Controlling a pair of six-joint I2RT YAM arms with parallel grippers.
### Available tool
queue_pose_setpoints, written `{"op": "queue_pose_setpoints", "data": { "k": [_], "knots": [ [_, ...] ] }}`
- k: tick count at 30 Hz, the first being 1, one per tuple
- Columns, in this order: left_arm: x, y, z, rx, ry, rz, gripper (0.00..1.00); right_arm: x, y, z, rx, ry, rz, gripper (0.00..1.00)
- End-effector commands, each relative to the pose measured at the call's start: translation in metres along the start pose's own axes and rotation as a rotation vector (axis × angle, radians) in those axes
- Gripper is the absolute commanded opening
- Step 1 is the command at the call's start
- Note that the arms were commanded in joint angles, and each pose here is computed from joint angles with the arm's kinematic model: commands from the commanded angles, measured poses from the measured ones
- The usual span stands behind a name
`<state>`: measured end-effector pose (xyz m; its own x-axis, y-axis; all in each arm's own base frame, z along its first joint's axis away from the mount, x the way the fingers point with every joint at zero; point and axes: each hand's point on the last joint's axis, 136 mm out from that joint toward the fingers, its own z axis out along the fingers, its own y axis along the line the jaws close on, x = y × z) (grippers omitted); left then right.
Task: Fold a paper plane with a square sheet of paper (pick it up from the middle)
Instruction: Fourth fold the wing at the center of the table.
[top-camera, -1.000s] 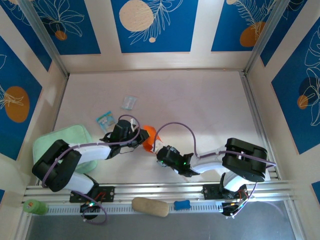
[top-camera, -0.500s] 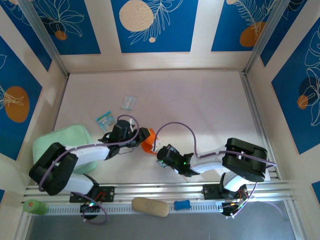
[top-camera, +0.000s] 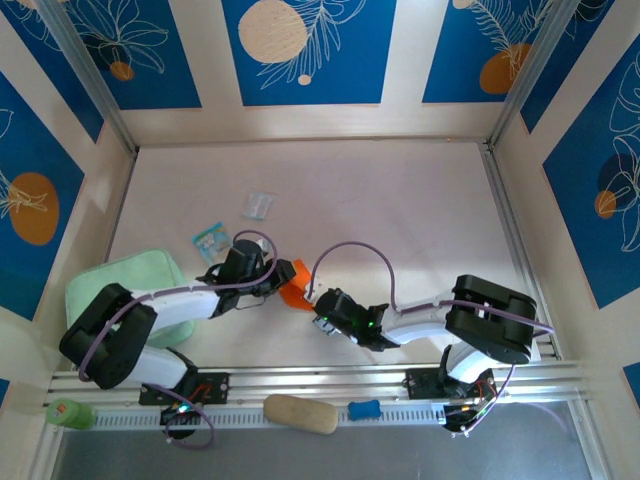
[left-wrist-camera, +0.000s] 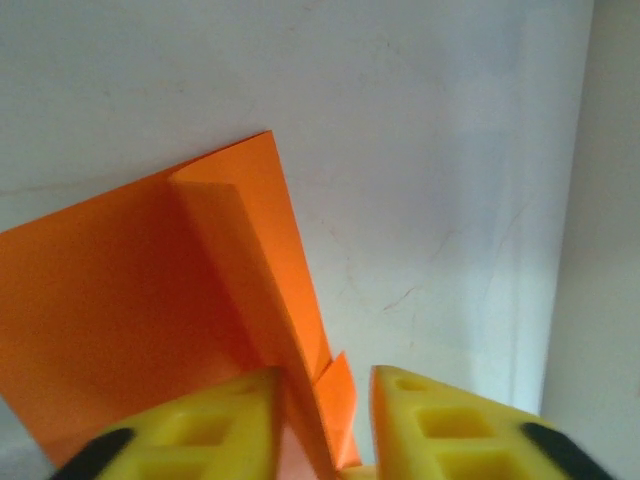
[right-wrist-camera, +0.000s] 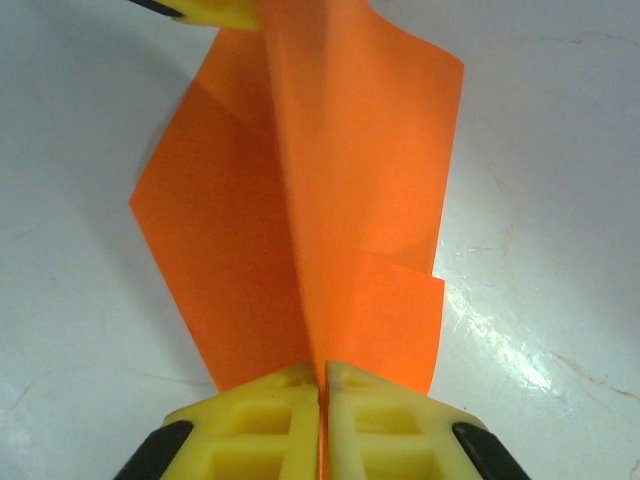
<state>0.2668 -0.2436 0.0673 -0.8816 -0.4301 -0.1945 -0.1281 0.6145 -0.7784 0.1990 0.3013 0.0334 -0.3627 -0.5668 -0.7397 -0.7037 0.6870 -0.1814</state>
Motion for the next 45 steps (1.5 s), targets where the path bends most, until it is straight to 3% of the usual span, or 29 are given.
{"op": "queue_pose_setpoints", "data": {
  "k": [1, 5, 17, 21, 31, 36, 39, 42, 45],
  "knots": [
    [-0.004, -0.009, 0.001, 0.019, 0.01, 0.007, 0.15, -0.009, 0.001, -0.004, -0.019, -0.039, 0.019, 0.13],
    [-0.003, -0.012, -0.001, 0.025, 0.026, -0.007, 0.0, -0.008, 0.0, -0.001, -0.006, -0.039, -0.031, 0.18],
    [-0.003, -0.016, -0.001, 0.042, 0.04, -0.029, 0.0, -0.014, 0.0, 0.008, 0.037, -0.045, -0.174, 0.21],
    [-0.004, -0.014, -0.002, 0.039, 0.038, -0.029, 0.0, -0.013, 0.002, 0.006, 0.023, -0.048, -0.152, 0.14],
    [-0.005, -0.011, -0.001, 0.029, 0.032, -0.031, 0.0, -0.018, 0.004, -0.001, -0.005, -0.069, -0.108, 0.21],
    [-0.006, -0.011, -0.002, 0.029, 0.027, -0.032, 0.0, -0.017, 0.007, 0.0, -0.02, -0.06, -0.101, 0.18],
    [-0.006, -0.011, -0.003, 0.027, 0.025, -0.032, 0.0, -0.015, 0.008, 0.0, -0.027, -0.056, -0.091, 0.08],
    [-0.008, -0.011, -0.005, 0.025, 0.015, -0.028, 0.1, -0.013, 0.01, 0.001, -0.055, -0.031, -0.057, 0.06],
    [-0.012, -0.011, -0.011, 0.014, -0.013, -0.015, 0.3, -0.007, 0.018, 0.004, -0.115, 0.01, 0.004, 0.04]
  ]
}}
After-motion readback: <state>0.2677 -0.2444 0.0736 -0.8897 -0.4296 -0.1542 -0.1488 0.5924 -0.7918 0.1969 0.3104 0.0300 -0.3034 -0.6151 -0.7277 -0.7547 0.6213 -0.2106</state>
